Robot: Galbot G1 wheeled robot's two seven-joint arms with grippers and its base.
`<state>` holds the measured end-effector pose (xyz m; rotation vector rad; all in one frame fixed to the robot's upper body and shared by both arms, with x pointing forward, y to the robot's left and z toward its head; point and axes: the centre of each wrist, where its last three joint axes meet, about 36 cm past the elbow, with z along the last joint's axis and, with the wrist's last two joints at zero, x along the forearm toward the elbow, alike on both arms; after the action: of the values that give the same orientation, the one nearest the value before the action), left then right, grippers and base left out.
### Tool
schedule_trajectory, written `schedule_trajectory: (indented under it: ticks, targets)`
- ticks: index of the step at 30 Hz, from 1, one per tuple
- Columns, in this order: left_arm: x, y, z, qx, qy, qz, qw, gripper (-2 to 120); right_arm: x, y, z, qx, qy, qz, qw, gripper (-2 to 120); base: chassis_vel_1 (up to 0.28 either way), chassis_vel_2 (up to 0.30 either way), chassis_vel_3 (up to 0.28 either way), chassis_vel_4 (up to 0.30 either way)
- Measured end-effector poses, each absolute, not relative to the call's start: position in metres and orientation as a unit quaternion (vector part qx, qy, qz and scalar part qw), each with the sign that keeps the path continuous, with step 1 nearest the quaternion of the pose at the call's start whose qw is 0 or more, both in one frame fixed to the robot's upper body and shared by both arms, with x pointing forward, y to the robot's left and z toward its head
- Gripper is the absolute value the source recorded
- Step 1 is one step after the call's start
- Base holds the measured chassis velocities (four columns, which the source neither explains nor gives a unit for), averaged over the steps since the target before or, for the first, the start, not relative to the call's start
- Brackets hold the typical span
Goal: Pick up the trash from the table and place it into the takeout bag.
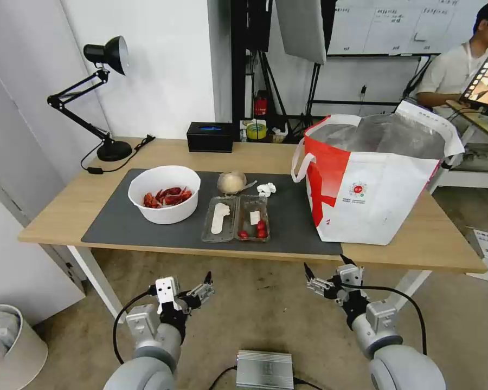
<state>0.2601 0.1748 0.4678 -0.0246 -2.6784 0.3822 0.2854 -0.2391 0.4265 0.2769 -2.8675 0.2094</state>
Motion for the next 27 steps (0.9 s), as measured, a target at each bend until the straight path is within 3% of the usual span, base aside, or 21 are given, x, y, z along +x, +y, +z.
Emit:
schedule_trajectory:
  ticks: [27]
  targets:
    - [0.2606,0.1763,0.4691,-0.019,-0.968,0.173,0.181,100,0.2896,-0.2360,0.4276,0.100,-0.986,0.068,0.119,100,0.000,0.000,0.000,0.000]
